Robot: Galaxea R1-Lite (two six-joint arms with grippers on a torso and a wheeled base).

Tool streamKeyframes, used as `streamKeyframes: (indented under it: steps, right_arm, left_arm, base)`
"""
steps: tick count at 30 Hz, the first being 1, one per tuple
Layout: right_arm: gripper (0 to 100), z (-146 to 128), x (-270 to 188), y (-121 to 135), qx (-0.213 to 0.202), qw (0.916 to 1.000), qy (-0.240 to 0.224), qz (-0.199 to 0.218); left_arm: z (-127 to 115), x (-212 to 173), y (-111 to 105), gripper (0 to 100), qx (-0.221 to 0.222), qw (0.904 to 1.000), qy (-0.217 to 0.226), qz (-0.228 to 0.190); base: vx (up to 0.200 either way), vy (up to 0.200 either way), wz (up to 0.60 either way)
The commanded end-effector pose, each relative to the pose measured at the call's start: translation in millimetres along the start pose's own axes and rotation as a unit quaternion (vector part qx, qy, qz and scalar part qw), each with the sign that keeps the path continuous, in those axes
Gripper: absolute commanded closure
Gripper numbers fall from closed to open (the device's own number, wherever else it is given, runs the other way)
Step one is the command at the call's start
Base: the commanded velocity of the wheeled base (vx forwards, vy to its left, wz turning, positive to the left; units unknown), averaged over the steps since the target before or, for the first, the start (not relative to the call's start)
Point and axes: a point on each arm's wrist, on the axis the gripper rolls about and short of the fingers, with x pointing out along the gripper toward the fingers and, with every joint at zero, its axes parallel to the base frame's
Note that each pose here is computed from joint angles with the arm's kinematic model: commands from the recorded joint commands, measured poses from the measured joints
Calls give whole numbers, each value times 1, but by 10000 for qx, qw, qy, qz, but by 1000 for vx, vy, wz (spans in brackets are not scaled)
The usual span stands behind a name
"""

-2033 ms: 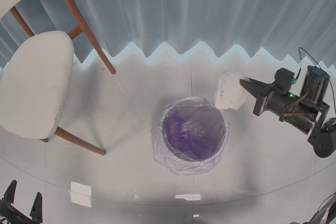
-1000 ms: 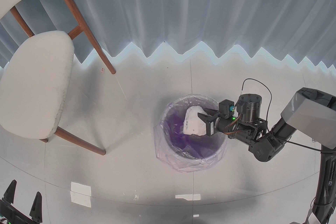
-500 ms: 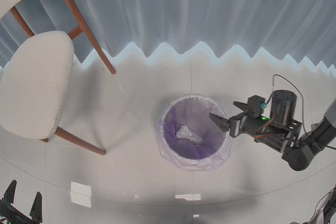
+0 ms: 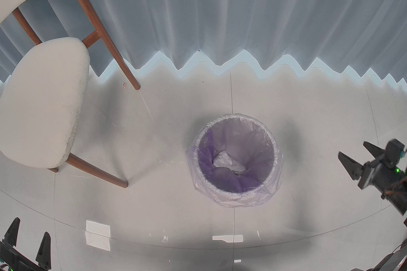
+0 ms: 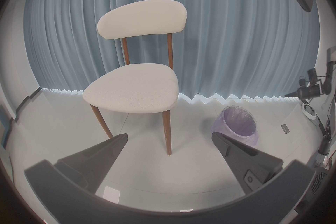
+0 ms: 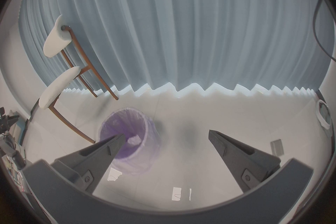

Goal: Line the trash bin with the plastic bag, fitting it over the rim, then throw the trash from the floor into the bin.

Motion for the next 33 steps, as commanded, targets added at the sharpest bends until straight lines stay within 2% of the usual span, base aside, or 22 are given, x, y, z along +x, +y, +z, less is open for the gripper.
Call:
streamKeyframes:
  steps: [1,3,10,13,15,17,19,22,24,26,30,33]
  right_arm:
    - [0,-19,-65,-7,5,9978,-367,-555]
    - [0,-21,-74,-6,-7,9972,-359,-663]
    - [0,-36,-98,-3,-29,9976,-204,-657]
    - [0,-59,-126,1,-140,9979,-89,-628]
    - [0,-86,-148,3,-267,9976,-27,-636]
    - [0,-99,-165,5,-132,9980,-290,-553]
    - [0,-95,-159,4,-89,9982,-185,-560]
    - [0,-95,-159,4,-87,9970,-484,-597]
    - [0,-95,-159,4,-58,9966,-448,-688]
    - [0,-95,-159,3,167,9937,-477,-998]
    - [0,-96,-159,5,198,9848,-506,-1647]
    - [0,-95,-160,6,245,9835,-576,-1696]
  left_arm:
    - [-5,0,0,0,6,10000,4,3]
    - [-5,0,0,0,6,10000,4,-5]
    - [-5,0,0,0,6,10000,4,-5]
    - [-5,0,0,0,6,10000,4,-5]
    - [-5,0,0,0,6,10000,4,-5]
    - [-5,0,0,0,14,10000,4,3]
    - [-5,0,0,0,6,10000,4,-5]
    - [-5,0,0,0,6,10000,4,-5]
    - [-5,0,0,0,6,10000,4,-5]
    - [-5,0,0,0,-2,10000,4,3]
    - [-5,0,0,0,-2,10000,4,3]
    - [-5,0,0,0,-2,10000,4,3]
  base:
    - [0,0,0]
    - [0,0,0]
    - [0,0,0]
    - [0,0,0]
    - [0,0,0]
    - [0,0,0]
    - [0,0,0]
    - [0,0,0]
    - [0,0,0]
    - [0,0,0]
    - [0,0,0]
    - [0,0,0]
